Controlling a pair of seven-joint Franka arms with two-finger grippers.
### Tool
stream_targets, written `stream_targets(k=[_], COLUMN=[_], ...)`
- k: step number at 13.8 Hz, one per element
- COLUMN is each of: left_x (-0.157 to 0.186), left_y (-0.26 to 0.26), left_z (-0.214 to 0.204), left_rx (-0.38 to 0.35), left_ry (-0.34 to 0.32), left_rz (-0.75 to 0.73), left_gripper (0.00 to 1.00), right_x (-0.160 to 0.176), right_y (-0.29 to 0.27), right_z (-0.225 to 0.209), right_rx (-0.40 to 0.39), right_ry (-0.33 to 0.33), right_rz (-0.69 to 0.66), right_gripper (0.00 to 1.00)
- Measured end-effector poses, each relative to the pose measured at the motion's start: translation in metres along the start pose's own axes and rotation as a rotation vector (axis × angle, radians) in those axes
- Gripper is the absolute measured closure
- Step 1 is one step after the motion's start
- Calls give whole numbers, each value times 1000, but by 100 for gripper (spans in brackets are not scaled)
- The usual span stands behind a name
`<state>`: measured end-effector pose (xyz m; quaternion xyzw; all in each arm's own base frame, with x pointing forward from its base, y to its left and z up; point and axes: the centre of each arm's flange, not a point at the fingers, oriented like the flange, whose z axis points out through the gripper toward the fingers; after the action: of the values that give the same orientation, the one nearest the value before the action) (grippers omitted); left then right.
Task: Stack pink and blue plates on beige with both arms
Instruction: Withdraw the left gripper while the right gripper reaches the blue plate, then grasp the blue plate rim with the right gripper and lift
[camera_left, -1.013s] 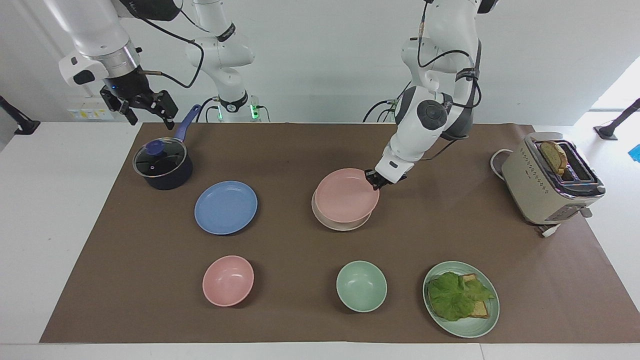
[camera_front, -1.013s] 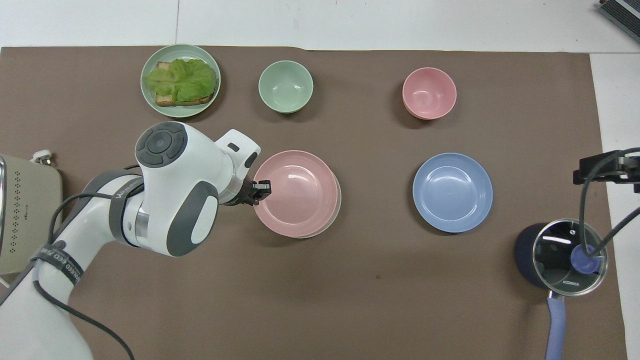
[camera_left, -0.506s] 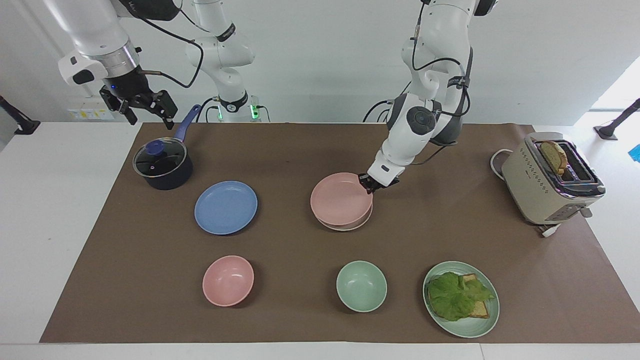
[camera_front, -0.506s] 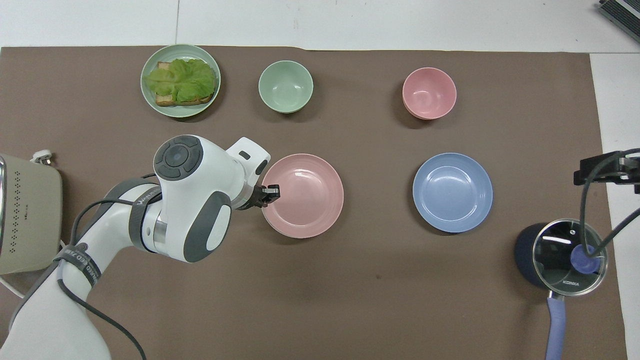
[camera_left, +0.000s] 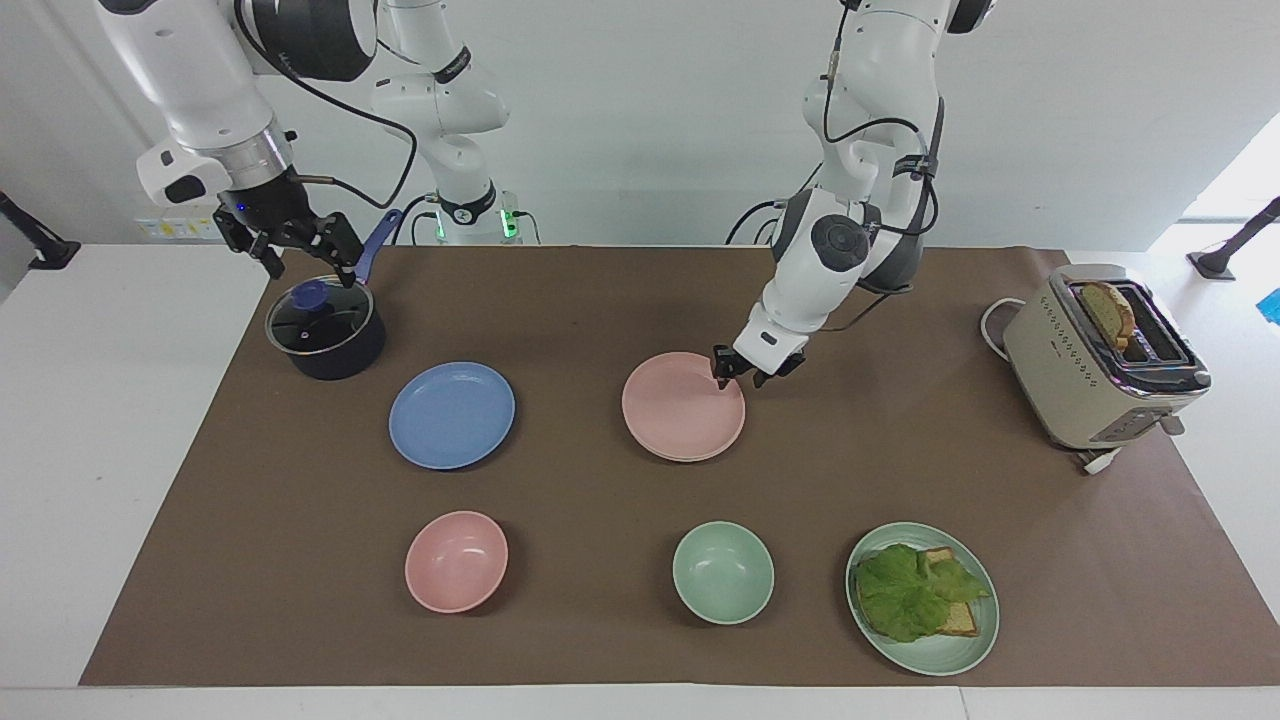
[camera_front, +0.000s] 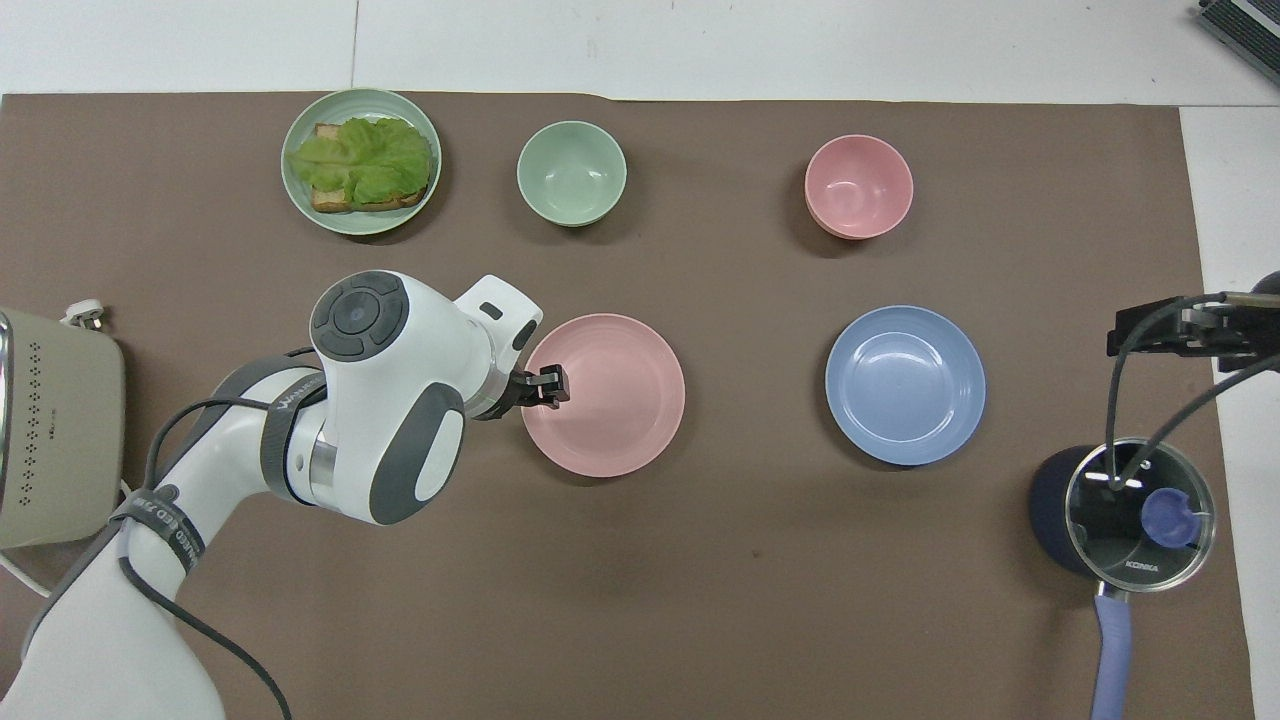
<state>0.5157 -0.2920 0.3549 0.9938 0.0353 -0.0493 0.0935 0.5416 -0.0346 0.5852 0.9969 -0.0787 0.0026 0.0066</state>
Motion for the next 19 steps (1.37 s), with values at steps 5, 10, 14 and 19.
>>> stream_targets(k=[5,10,14,19], left_x=[31,73,88,82], left_y=[-39,-118,-184,-219], left_z=[-26,-105,-167,-239], left_rx=[44,85,100,132], left_ry=[48,62,85,71], left_rz=[-31,-4,11,27], left_gripper=[0,0,0,0], right_x=[14,27,27,29], right_y=[-6,-11,-8,8], right_z=[89,176,250,285], right_rx=[-8,12,72,80], right_ry=[-23,-24,-40,-51], right_rz=[-15,-5,4,-17], right_gripper=[0,0,0,0])
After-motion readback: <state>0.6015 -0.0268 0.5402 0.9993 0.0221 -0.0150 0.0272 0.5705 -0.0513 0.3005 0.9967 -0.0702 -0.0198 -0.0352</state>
